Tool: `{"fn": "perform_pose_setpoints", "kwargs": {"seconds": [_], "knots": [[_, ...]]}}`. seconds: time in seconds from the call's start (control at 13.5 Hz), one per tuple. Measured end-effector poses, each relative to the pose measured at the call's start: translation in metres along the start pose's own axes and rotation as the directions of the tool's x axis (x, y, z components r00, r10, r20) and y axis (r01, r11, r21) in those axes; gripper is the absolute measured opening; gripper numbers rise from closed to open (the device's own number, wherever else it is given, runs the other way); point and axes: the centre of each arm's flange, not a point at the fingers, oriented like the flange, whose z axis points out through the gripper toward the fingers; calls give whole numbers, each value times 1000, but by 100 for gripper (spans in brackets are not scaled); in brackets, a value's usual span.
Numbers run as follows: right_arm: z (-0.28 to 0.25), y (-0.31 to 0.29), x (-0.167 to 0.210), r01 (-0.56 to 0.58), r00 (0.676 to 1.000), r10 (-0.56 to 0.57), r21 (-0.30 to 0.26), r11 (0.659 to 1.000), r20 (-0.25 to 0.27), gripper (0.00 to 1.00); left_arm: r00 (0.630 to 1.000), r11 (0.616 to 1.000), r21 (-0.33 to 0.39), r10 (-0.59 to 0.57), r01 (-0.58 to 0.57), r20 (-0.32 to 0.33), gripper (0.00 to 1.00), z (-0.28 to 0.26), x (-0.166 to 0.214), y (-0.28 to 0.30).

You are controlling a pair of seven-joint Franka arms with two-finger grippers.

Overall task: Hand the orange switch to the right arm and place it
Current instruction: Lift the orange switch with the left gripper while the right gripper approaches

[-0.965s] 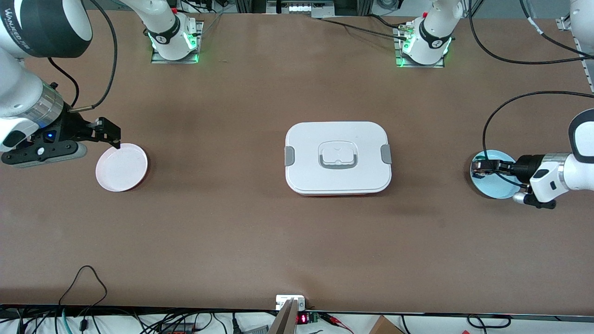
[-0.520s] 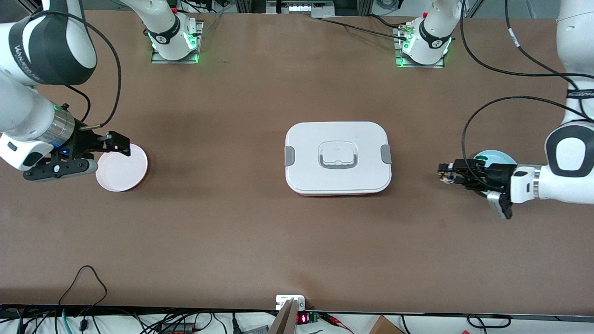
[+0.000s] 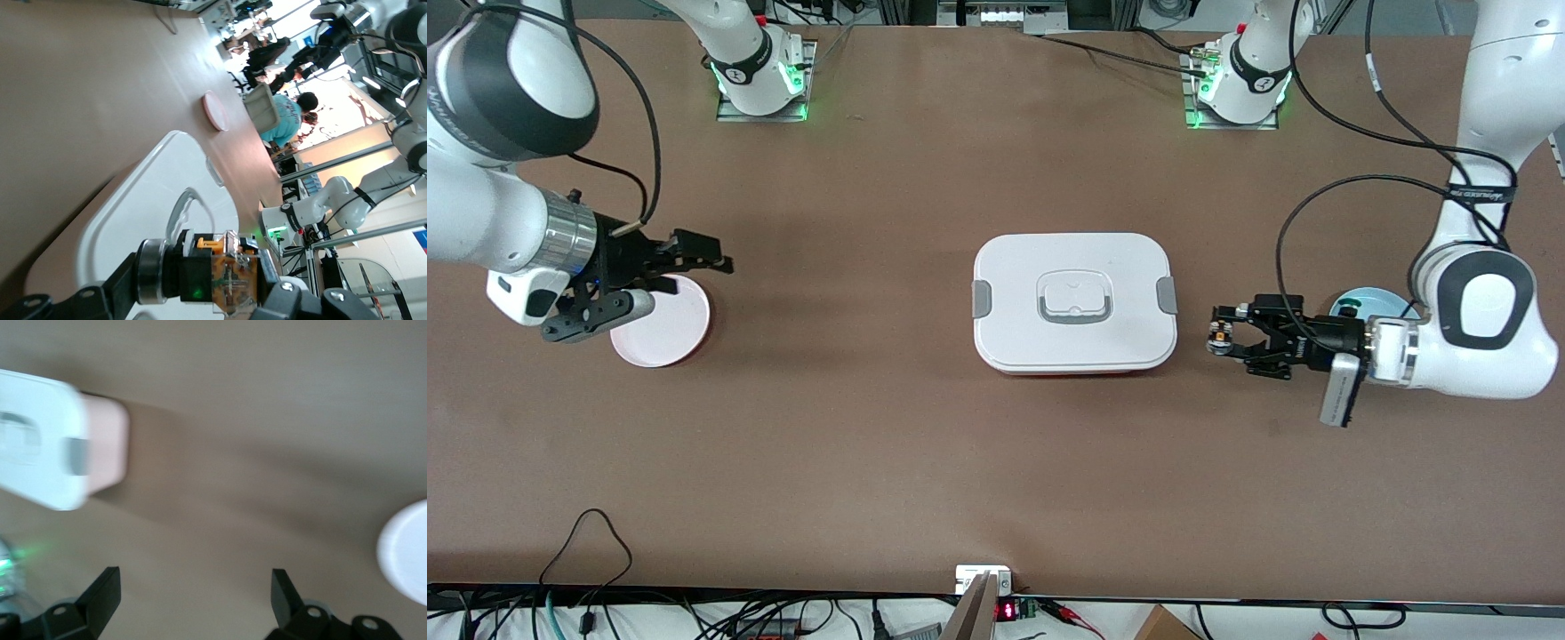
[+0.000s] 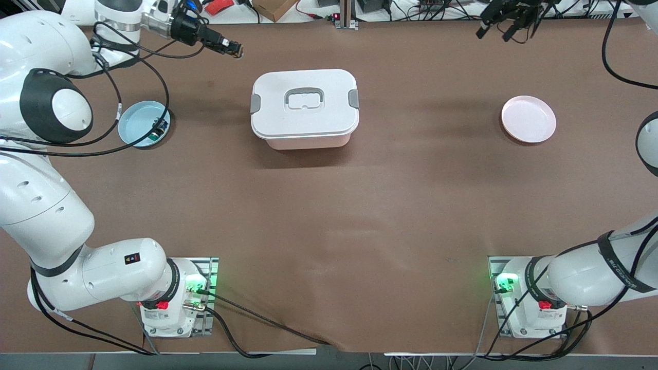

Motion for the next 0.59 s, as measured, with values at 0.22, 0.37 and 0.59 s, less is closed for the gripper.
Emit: {"fn": "perform_pose_setpoints", "kwargs": {"seconds": [0.22, 0.37, 0.59], "knots": [[4, -32, 4, -16, 1000, 19, 333, 943, -6, 100, 993, 990, -78, 116, -117, -25, 72, 50, 23, 20], [16, -48, 12, -44, 999, 52, 548, 836, 0, 100, 965, 959, -123, 245, -255, -92, 72, 81, 39, 34], [51, -62, 29, -115, 990, 141, 759, 641, 31, 100, 890, 882, -135, 434, -452, -141, 72, 108, 49, 47]]}}
